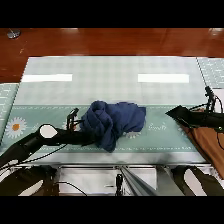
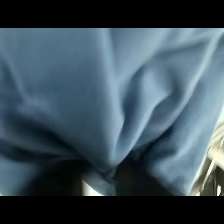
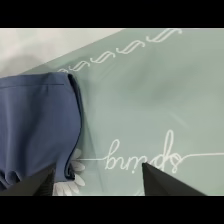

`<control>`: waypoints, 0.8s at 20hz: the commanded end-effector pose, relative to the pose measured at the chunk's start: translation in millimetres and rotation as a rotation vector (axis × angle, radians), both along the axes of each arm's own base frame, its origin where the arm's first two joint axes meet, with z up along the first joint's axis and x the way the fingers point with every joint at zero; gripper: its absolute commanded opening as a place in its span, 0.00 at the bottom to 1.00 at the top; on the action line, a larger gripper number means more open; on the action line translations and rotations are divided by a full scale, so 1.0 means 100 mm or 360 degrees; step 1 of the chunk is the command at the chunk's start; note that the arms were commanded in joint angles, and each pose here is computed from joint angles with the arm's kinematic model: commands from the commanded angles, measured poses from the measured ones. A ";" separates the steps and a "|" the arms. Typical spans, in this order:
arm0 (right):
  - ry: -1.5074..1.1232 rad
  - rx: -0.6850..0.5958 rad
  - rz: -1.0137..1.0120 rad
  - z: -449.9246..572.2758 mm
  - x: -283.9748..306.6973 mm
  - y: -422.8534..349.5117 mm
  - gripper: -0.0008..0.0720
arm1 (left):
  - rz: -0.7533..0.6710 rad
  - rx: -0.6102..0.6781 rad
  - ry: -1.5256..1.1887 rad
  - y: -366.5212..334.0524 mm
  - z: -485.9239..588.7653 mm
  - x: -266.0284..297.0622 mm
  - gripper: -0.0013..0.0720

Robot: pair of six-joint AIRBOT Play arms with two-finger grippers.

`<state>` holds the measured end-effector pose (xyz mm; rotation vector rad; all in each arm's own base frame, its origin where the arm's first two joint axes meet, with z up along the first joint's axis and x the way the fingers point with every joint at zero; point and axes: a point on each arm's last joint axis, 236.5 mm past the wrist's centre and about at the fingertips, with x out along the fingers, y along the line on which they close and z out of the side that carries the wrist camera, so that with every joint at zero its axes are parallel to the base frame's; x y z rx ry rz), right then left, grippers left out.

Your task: Fold the shirts.

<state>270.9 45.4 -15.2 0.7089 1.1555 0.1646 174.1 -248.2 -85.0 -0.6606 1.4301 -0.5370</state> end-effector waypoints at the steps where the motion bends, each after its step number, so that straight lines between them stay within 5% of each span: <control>1: 0.0045 0.0029 0.0014 -0.07 -0.09 0.05 0.86 | 0.0006 -0.0064 -0.0142 -0.11 0.11 0.17 0.05; 6: 0.0307 0.0225 0.0125 -0.34 -0.58 0.38 0.86 | 0.0018 -0.0121 -0.0226 -0.18 0.34 0.38 0.05; 16: 0.0347 0.0100 0.0474 -0.68 -0.34 1.26 0.86 | -0.0017 -0.0150 -0.0272 -0.24 0.46 0.43 0.05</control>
